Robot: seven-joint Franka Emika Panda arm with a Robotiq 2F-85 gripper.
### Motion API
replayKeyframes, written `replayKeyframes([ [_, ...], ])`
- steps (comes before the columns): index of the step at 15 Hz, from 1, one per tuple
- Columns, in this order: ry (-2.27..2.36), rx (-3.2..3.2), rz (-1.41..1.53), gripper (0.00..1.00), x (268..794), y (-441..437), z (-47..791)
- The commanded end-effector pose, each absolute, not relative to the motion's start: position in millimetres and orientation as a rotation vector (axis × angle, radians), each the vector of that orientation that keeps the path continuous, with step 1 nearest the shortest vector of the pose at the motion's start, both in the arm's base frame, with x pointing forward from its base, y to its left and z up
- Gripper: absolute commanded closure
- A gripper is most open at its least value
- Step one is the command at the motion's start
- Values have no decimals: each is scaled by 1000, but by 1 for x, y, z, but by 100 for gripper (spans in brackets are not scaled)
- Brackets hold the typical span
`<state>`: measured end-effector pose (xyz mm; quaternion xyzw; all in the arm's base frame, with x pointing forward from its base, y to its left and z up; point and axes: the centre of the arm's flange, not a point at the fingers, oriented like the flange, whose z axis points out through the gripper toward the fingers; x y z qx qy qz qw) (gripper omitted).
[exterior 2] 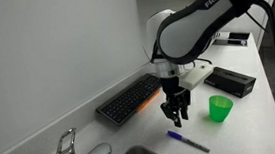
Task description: Pick up the pen from the green cup and put it on the table.
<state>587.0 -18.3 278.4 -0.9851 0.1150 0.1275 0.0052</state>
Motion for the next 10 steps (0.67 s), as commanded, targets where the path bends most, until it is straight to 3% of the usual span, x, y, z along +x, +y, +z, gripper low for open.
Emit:
replayKeyframes([
  [1, 426, -3096, 318, 23, 593, -4, 278],
  [4, 463, -3098, 281, 1, 594, 4, 279],
  [10, 464, -3092, 294, 0, 596, 5, 282],
])
